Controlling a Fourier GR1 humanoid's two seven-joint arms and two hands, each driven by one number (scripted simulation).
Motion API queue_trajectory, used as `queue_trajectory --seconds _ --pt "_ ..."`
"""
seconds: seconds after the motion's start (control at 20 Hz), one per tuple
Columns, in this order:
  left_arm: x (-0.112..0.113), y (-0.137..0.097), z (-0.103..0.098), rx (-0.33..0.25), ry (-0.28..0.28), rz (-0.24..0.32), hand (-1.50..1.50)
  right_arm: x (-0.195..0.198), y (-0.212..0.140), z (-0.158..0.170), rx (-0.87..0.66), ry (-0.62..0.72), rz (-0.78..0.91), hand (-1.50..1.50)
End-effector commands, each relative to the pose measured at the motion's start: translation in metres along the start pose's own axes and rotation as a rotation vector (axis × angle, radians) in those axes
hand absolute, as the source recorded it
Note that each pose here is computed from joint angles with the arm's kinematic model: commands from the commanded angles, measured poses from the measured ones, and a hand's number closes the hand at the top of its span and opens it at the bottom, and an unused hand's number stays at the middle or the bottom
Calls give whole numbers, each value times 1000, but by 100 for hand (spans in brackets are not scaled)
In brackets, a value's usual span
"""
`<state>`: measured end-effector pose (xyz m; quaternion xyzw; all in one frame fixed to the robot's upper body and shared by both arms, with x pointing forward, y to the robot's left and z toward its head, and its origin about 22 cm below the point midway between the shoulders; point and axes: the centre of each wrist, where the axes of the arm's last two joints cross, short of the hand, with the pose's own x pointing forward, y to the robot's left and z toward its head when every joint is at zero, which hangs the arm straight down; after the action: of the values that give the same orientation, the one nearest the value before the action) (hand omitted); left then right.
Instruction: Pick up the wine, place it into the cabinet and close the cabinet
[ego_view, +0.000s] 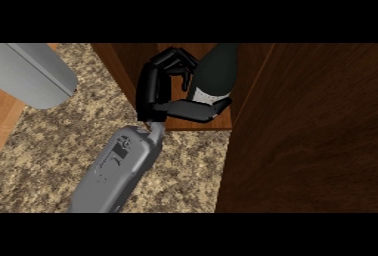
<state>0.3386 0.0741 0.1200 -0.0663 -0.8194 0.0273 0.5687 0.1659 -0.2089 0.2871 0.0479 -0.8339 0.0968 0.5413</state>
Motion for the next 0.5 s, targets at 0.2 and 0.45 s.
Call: queue_trajectory --seconds 0.2,0.45 --pt "-24 -1 -9 -8 -66 -136 150 10 1 15 69 -24 -48 -150" --pt "-26 -4 -16 -16 -24 -166 150 15 2 27 66 -30 -64 -150"
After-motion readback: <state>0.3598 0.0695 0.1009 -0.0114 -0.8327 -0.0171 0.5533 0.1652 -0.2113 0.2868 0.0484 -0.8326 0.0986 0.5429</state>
